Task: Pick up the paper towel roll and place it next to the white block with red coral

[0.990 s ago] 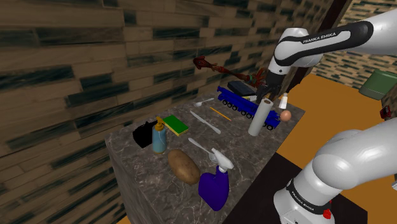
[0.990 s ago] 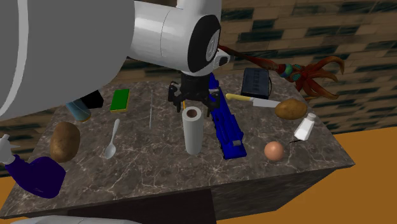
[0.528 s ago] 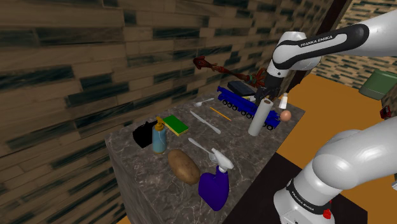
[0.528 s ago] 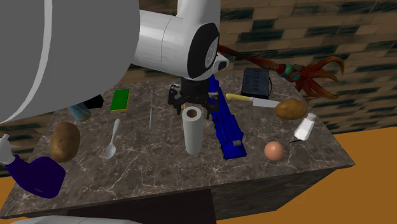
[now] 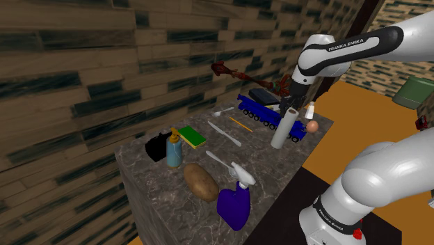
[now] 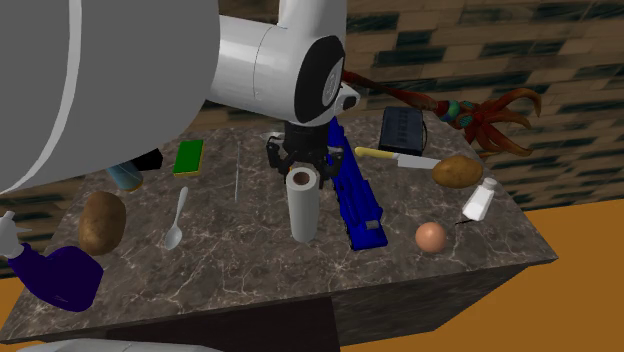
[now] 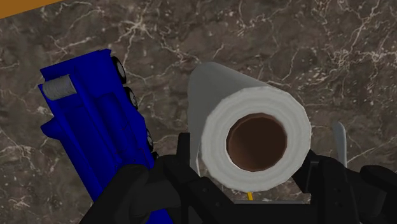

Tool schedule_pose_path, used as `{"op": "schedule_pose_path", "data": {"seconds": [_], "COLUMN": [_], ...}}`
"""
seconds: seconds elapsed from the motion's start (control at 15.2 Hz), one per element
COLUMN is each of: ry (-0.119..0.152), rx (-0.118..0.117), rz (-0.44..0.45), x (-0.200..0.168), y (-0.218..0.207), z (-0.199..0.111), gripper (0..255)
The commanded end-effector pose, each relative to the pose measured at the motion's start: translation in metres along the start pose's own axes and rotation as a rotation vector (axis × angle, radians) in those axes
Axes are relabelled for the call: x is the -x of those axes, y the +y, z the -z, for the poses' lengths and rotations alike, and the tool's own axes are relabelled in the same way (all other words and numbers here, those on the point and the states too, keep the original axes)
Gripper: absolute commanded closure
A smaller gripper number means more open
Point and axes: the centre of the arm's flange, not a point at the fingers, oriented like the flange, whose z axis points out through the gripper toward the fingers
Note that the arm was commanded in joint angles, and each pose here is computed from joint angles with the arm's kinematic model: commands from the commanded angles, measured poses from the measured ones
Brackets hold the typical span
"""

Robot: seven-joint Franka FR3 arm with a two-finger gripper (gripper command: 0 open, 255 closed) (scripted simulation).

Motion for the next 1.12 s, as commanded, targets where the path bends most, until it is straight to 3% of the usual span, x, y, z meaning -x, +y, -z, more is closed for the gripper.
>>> {"op": "schedule_pose_path", "data": {"seconds": [0.0,0.2,1.06], "ry": [-0.001,-0.001,-0.001], "rx": [0.0,0.0,0.0], "rz": [0.0,0.0,0.0], "x": [0.0,0.0,0.003], "y": [0.0,0.0,-0.004], "z": [0.0,0.0,0.068], "gripper": [255,255,255]}}
